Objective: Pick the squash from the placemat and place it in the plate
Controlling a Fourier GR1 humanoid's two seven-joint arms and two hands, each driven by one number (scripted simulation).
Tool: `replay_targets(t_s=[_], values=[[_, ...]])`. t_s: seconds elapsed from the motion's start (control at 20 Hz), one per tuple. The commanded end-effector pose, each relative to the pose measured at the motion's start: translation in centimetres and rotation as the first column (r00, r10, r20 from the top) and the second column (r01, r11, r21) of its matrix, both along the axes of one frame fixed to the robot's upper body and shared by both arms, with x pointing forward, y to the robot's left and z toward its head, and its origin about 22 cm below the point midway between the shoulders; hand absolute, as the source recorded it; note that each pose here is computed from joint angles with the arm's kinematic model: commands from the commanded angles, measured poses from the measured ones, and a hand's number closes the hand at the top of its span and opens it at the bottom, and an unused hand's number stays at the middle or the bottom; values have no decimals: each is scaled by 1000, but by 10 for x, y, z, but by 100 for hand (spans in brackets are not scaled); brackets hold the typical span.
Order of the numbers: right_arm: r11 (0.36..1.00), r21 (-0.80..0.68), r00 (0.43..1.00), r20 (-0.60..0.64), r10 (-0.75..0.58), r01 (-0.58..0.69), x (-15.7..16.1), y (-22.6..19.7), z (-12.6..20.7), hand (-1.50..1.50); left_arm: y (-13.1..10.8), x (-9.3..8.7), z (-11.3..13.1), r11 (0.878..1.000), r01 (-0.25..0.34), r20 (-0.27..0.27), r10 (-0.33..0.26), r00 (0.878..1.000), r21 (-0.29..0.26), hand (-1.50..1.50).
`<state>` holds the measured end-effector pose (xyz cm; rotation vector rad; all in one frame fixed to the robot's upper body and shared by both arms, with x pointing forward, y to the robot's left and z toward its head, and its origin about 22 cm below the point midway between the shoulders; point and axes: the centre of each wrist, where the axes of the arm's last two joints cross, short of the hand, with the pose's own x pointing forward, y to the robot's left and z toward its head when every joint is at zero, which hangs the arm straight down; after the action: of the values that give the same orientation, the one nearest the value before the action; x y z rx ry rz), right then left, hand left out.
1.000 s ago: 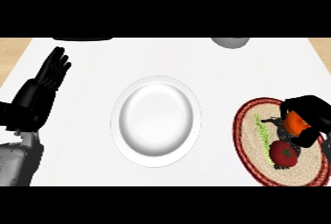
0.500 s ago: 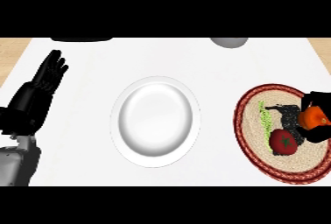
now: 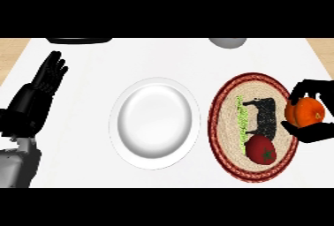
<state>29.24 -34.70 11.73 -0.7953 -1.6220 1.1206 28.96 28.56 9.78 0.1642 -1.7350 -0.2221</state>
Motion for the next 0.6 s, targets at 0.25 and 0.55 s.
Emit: replay_targets(t_s=[0.25, 0.55], values=[[958, 210, 981, 54, 187, -194, -32, 98, 47, 150, -13, -3, 0, 1000, 19, 11, -19, 1000, -7, 0], [947, 234, 976, 38, 215, -218, -39, 147, 62, 150, -12, 21, 12, 1000, 28, 5, -28, 1000, -6, 0]])
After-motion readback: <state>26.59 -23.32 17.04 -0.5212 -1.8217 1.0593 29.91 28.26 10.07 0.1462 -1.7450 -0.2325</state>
